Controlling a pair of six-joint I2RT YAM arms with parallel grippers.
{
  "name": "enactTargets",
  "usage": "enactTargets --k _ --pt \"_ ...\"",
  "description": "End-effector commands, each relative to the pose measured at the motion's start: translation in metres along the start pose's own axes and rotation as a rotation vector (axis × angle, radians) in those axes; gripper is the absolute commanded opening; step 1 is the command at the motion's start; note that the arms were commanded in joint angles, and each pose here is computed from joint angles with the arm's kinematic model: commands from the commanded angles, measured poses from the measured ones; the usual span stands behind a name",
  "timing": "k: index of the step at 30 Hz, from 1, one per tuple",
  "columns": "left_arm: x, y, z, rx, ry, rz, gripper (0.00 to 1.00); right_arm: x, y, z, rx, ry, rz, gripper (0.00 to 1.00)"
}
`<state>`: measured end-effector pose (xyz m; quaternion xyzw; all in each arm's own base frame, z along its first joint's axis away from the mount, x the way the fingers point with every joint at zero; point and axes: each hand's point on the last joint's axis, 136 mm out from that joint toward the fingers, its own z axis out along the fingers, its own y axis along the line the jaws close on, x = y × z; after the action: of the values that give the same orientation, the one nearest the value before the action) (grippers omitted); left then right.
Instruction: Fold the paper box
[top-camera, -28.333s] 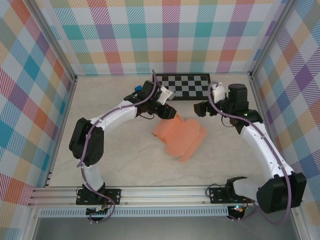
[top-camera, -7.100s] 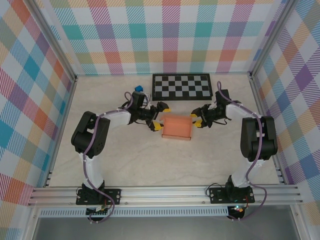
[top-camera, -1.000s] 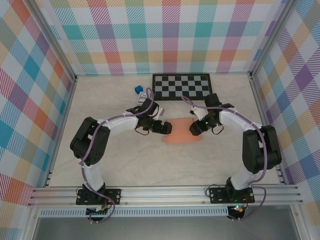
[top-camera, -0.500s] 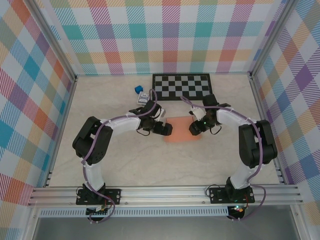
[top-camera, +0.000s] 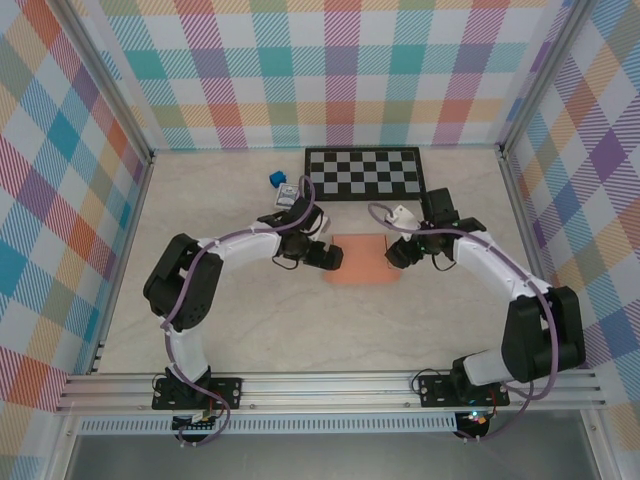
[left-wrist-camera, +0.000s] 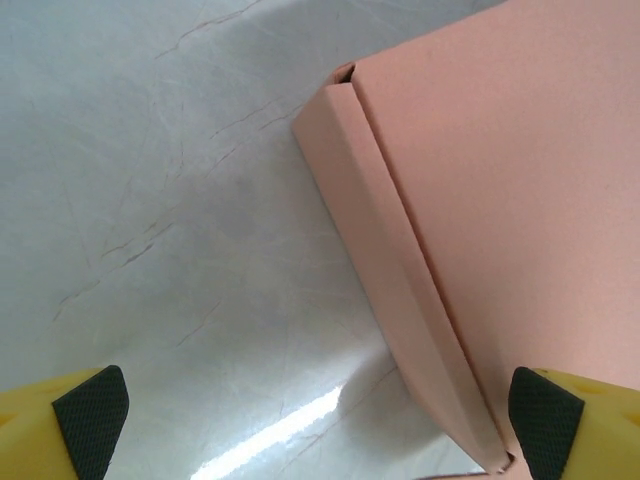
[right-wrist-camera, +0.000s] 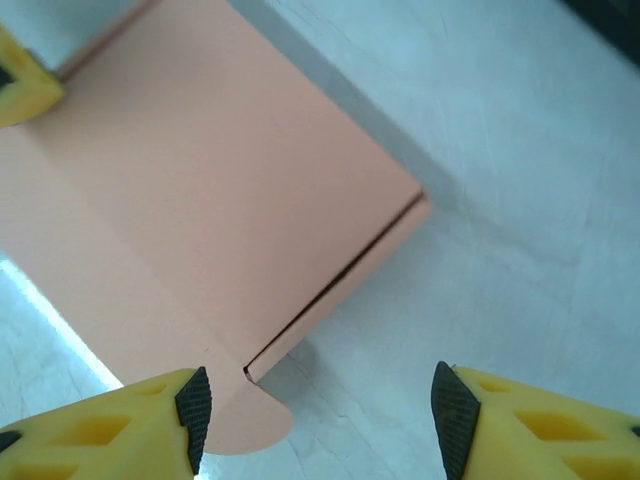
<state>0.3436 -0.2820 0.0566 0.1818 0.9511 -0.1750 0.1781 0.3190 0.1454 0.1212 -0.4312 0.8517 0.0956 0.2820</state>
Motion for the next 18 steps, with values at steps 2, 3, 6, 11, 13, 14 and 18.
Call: enactTargets --k 2,3,6,11,13,14,18 --pt "-0.042 -0.008 -0.046 0.019 -0.119 0.023 1.0 -0.002 0.049 0.008 -0.114 -0.061 -0.446 0.62" --pt "-0.047 -0.006 -0.051 0.022 -0.132 0.011 1.0 -0.003 0.059 0.01 -0.122 -0.081 -0.514 0.63" --pt "-0.057 0.007 -0.062 0.019 -0.174 -0.042 1.0 -0.009 0.084 0.018 -0.097 -0.169 -0.699 0.65" --pt "-0.061 0.04 -0.074 -0.003 -0.231 -0.155 1.0 0.002 0.075 0.042 0.073 -0.121 -0.854 0.7" --pt "-0.059 0.05 -0.076 -0.007 -0.243 -0.196 1.0 0.0 0.075 0.045 0.095 -0.127 -0.887 0.7" --pt "-0.059 0.053 -0.077 -0.006 -0.252 -0.211 1.0 -0.003 0.072 0.048 0.119 -0.128 -0.896 0.69" --pt "-0.054 0.061 -0.077 -0.017 -0.256 -0.227 1.0 -0.007 0.06 0.062 0.227 -0.103 -0.923 0.67"
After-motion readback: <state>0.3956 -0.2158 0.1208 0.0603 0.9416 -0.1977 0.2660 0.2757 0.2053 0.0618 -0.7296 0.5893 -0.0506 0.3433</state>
